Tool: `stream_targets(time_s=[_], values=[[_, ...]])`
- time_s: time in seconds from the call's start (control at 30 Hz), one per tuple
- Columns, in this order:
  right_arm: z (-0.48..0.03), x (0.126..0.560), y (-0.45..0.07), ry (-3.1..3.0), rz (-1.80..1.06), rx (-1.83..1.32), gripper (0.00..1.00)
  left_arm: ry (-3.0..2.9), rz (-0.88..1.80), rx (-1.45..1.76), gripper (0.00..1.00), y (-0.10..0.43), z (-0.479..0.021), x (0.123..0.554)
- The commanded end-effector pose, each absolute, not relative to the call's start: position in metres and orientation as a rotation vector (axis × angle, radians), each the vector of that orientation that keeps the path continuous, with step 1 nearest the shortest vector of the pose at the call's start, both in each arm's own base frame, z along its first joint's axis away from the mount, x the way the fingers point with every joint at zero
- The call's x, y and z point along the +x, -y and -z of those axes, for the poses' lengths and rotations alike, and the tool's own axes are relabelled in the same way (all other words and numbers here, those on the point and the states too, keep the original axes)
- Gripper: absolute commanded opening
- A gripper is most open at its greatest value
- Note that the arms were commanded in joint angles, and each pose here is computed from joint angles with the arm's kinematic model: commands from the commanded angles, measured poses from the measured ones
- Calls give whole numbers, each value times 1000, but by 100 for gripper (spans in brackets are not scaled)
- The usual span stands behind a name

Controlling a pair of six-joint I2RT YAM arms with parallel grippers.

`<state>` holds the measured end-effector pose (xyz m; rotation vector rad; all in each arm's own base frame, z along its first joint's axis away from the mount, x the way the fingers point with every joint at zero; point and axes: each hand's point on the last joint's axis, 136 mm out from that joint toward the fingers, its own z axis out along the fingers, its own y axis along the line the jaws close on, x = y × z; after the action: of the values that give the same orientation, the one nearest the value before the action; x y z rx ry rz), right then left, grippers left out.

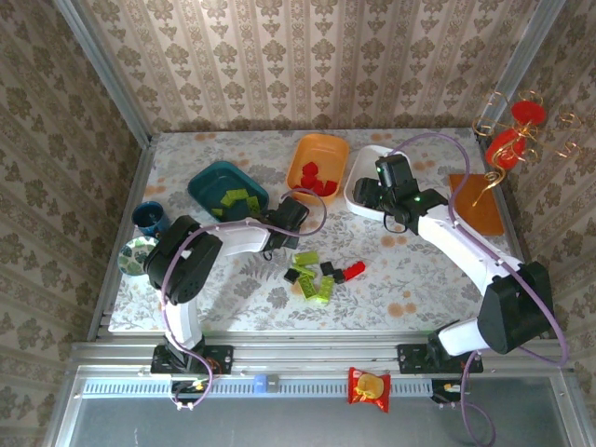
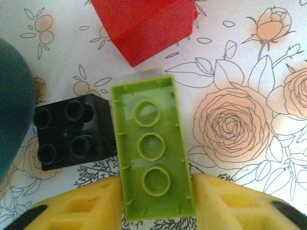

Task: Sort the legos into containers by color
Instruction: Pick up the lego from the center of the table, then place the lego in the container.

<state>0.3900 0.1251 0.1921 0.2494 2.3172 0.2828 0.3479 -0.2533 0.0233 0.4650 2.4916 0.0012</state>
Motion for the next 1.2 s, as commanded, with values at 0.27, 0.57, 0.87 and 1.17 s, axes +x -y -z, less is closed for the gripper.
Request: stream_targets(time_s=[0.27, 0.57, 0.87, 1.17], values=[[-199, 380, -114, -2300, -257, 258, 67, -2445, 143, 485, 32, 271, -57, 333], [-198, 381, -114, -2296, -267, 271, 67, -2332, 274, 220, 32, 218, -143, 340], [-191, 377, -116, -2315, -297, 290, 67, -2325, 72, -79, 33, 129, -137, 407], [-181, 349, -134, -2404, -428, 203, 70, -2292, 185, -177, 74, 118, -154, 435]])
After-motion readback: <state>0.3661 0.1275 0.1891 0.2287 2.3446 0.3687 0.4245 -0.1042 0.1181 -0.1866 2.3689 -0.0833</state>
